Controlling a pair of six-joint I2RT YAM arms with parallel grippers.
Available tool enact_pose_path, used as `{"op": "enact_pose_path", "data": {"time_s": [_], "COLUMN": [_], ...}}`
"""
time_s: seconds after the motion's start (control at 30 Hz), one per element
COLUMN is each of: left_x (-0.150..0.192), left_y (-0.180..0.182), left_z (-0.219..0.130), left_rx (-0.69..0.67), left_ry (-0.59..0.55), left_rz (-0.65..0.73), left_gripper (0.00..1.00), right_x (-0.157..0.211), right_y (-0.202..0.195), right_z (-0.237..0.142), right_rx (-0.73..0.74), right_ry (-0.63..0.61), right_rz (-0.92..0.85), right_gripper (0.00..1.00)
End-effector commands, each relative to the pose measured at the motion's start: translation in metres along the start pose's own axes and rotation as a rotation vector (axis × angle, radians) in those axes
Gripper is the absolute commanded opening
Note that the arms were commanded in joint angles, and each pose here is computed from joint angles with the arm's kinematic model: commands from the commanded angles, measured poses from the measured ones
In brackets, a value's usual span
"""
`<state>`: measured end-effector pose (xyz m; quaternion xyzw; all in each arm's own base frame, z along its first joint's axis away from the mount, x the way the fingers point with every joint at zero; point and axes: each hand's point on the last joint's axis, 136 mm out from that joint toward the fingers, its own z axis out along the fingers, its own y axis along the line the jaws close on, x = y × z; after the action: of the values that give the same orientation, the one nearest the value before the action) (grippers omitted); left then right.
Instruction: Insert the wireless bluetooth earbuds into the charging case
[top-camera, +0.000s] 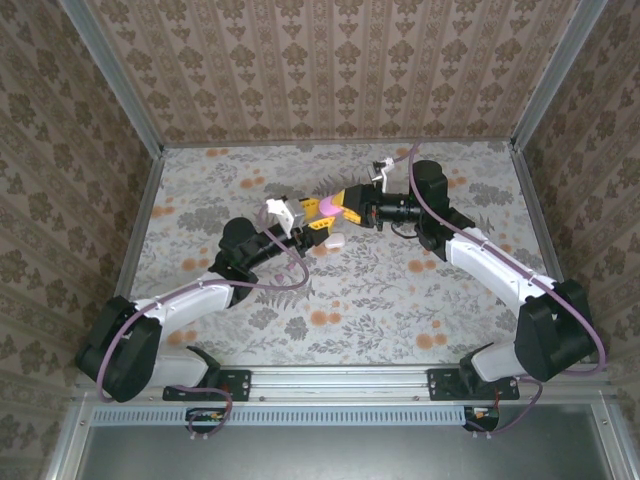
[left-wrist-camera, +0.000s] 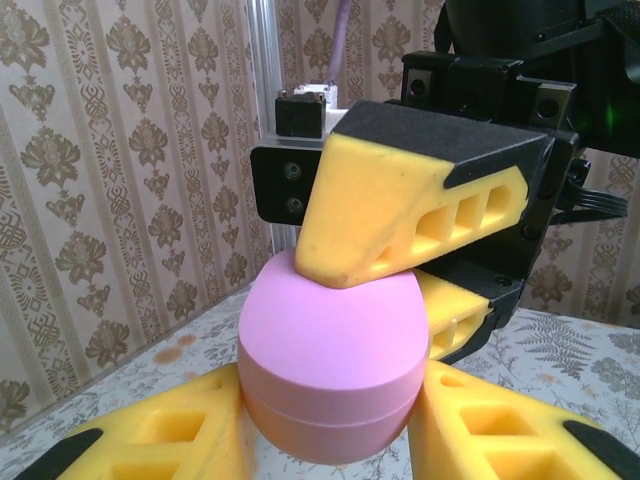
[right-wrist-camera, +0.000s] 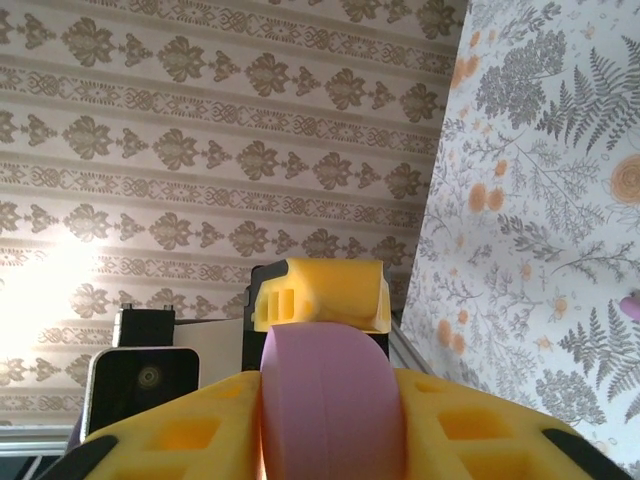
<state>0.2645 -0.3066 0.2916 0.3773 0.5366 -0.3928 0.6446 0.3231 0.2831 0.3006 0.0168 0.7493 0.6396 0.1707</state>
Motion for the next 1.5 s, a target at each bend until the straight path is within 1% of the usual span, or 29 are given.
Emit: {"op": "enact_pose_path", "data": {"time_s": [0.0,0.2,0.33,0.4,0.53,0.73,1.0,1.13,1.37,1.47], "left_x": [-0.022,-0.019,-0.017,-0.018,-0.024,-0.023,-0.024,-0.023,-0.025,-0.025], "left_y": [-0.006,-0.004,-0.004,-0.003,-0.001,0.003,0.003,0.003,0.002,0.002], "left_z": [0.003,0.004,0.004,0.005,0.004,0.004,0.006,0.007,0.008,0.008], "left_rx": [0.030,0.023,0.022,0.017,0.004,-0.023,-0.021,-0.017,-0.015,-0.015], "left_ry": [-0.057,-0.043,-0.035,-0.038,-0.061,-0.064,-0.068,-0.067,-0.073,-0.073], "left_rz": [0.028,0.039,0.047,0.050,0.055,0.062,0.064,0.063,0.063,0.064], "left_gripper": [0.43,0.50,0.52,0.53,0.53,0.52,0.51,0.46,0.47,0.50], "right_x": [-0.002,-0.004,-0.007,-0.005,-0.005,-0.004,-0.003,-0.004,-0.003,-0.002], "right_y": [0.016,0.019,0.020,0.017,0.010,0.009,0.009,0.012,0.004,0.005], "right_z": [0.000,0.000,0.000,0.001,0.001,0.002,0.004,0.005,0.007,0.007], "right_rx": [-0.044,-0.064,-0.092,-0.083,-0.068,-0.069,-0.075,-0.087,-0.074,-0.075], "right_ry": [-0.008,-0.032,-0.050,-0.048,-0.053,-0.049,-0.051,-0.048,-0.046,-0.045], "right_rz": [-0.027,0.002,0.035,0.048,0.065,0.074,0.082,0.084,0.096,0.093], "right_gripper": [0.32,0.29,0.29,0.29,0.29,0.29,0.30,0.30,0.30,0.30]}}
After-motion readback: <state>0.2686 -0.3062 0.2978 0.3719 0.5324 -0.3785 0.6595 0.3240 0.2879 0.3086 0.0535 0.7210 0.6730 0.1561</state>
